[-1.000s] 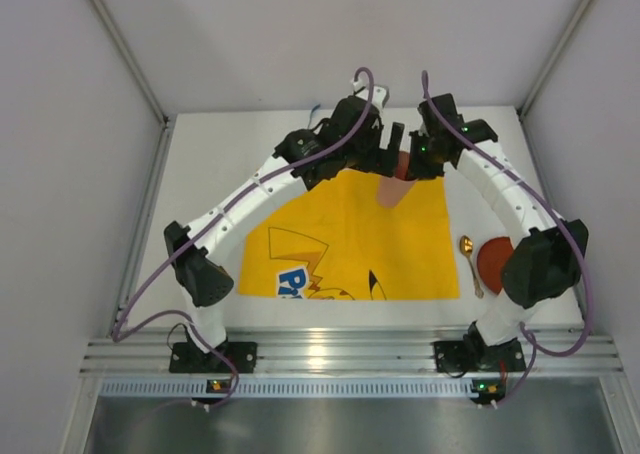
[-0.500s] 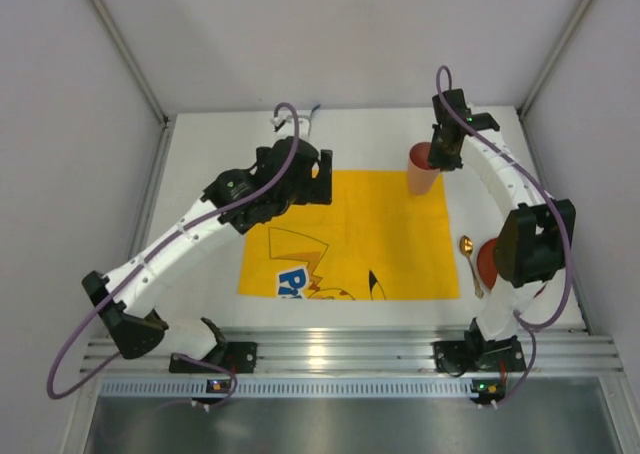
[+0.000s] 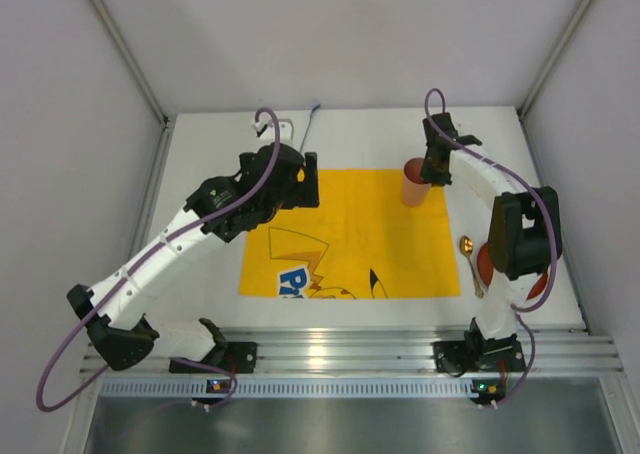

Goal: Set the dinner table for one person

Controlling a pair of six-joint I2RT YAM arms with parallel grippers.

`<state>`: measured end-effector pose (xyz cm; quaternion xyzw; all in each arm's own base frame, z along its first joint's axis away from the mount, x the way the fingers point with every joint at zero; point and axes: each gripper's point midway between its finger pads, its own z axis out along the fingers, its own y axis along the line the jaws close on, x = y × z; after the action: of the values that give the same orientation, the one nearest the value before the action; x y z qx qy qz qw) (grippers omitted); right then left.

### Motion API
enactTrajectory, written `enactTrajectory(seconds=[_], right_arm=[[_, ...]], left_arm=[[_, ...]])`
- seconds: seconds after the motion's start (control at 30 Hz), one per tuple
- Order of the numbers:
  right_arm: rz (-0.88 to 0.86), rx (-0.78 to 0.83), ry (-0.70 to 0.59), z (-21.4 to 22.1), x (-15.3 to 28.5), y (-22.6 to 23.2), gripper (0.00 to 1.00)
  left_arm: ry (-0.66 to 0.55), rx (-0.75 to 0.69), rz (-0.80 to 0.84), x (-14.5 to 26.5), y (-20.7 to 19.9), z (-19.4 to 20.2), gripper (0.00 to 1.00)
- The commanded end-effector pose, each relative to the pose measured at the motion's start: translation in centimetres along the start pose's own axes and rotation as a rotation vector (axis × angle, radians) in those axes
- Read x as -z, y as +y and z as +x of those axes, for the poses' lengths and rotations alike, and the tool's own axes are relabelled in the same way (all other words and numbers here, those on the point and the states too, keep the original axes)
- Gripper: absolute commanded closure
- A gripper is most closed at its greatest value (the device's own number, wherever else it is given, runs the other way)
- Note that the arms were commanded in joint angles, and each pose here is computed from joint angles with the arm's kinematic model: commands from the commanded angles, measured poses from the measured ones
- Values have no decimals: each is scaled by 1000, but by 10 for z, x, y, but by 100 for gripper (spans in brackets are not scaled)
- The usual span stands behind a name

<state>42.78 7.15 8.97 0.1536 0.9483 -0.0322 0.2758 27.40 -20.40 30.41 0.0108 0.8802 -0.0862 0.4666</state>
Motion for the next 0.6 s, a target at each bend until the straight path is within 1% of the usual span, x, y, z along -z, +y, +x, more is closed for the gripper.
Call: enactTrajectory(seconds=[0.0, 0.07, 0.1, 0.17, 0.2, 0.27, 0.3, 0.33, 0.37, 0.4, 0.43, 0.47, 0.5, 0.53, 0.57], right_arm=[[-16, -9, -25, 1, -8, 7, 87], [-20, -3, -19, 4, -5, 8, 68], [-22, -2, -17, 5, -2, 9, 53], [-32, -12, -26, 3, 7, 10, 35], [-35, -23, -32, 1, 10, 9, 26], [-44, -29, -41, -4, 24, 10, 18], [-48, -34, -45, -7, 29, 10, 13], [-54, -43, -47, -11, 38, 11, 10], [-76, -47, -60, -15, 50, 14, 8], [-98, -60, -82, -25, 63, 19, 6], [-97, -58, -72, -24, 72, 18, 6], [-115, -60, -95, -29, 89, 21, 6], [-135, -70, -120, -37, 104, 24, 5], [-136, -68, -116, -36, 114, 22, 5], [-157, -72, -140, -39, 132, 23, 6]], left_arm=[[-6, -24, -28, -9, 7, -8, 1], [-11, -22, -18, -19, 8, -15, 1], [-5, -2, -10, -26, 12, -21, 1], [2, -1, -3, -42, 15, -28, 1], [-17, 29, 10, -50, 20, -43, 1], [-3, 19, 2, -73, 24, -51, 1], [-40, 32, 0, -78, 29, -71, 1], [-10, 14, -8, -100, 27, -68, 1], [-13, -15, -14, -109, 29, -72, 1], [-35, -16, -17, -119, 31, -86, 1], [-45, -17, -13, -130, 31, -92, 1], [-6, -33, -20, -159, 32, -83, 1], [-25, -19, -23, -170, 39, -94, 1], [-49, -7, -15, -181, 39, -102, 1], [-5, -14, -4, -210, 39, -89, 1]])
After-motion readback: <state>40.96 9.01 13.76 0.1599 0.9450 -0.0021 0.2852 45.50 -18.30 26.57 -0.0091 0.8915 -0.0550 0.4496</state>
